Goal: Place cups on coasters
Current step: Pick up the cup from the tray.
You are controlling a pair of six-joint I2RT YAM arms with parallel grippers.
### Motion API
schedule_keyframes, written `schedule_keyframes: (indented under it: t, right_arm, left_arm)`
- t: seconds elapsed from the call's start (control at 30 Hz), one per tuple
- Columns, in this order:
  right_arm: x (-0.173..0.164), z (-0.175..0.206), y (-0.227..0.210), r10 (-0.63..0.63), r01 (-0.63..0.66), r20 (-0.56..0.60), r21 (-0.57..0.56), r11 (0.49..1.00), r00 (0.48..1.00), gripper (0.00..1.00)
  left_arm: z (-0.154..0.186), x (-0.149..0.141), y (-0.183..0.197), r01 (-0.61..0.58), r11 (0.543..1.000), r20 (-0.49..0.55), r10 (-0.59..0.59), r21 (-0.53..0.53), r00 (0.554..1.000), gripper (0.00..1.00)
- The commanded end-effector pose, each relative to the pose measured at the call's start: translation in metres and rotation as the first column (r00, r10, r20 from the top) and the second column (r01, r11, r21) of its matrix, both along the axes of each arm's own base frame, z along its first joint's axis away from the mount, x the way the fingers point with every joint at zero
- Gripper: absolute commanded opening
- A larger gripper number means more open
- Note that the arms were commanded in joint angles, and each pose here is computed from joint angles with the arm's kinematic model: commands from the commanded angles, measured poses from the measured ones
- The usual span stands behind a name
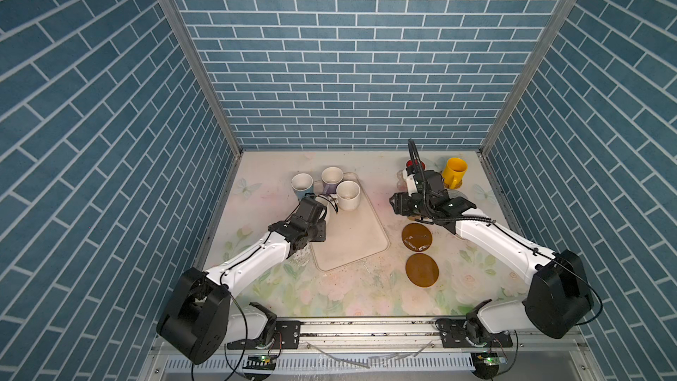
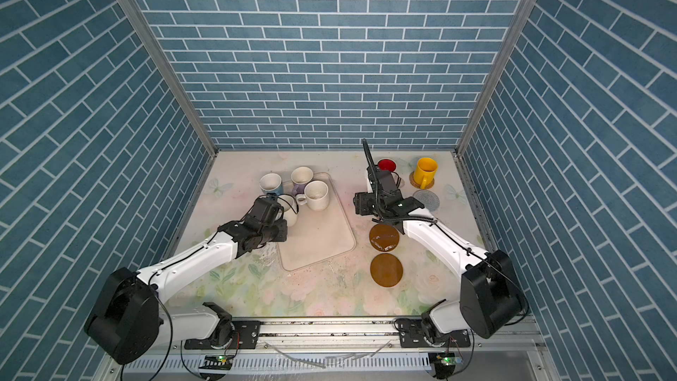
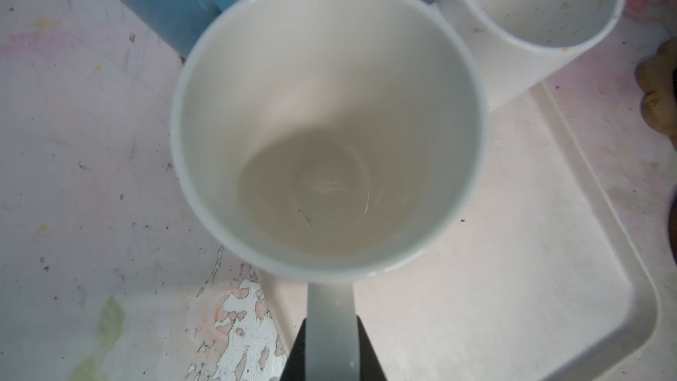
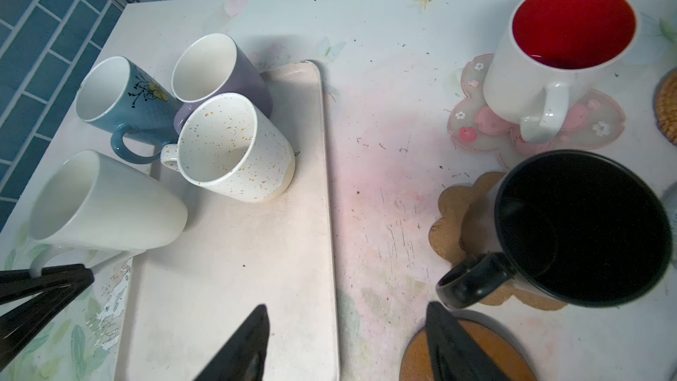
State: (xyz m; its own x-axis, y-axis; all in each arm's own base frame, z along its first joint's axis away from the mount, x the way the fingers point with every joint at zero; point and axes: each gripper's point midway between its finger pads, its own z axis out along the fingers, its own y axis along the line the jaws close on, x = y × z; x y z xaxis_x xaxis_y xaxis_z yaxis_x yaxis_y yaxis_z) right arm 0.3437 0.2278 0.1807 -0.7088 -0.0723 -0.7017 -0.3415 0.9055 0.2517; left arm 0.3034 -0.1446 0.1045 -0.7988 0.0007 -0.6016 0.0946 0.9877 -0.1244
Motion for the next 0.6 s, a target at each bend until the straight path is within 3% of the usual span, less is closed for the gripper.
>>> schedule_keyframes:
  t: [0.0, 0.3, 0.57]
  right_arm:
    - [-0.001, 0.011, -0.011, -0.024, 0.024, 0.027, 0.016, 1.0, 0.999, 0.68]
    - [0.004, 0.019, -0.058, -0.138, 0.142, -0.034, 0.202, 0.969, 0.99, 0.67]
    - [0.002, 0.018, -0.107, -0.269, 0.285, -0.101, 0.222, 0.932, 0.958, 0.66]
  left_arm:
    - [0.042, 0.007, -0.019, 0.069, 0.997, 0.103, -0.067, -0.019, 0.992, 0.0]
    - [0.076, -0.01, -0.078, 0.268, 0.963, 0.169, -0.263, -0.007, 0.95, 0.0]
    - [0.086, -0.025, -0.139, 0.421, 0.906, 0.188, -0.419, 0.035, 0.888, 0.0]
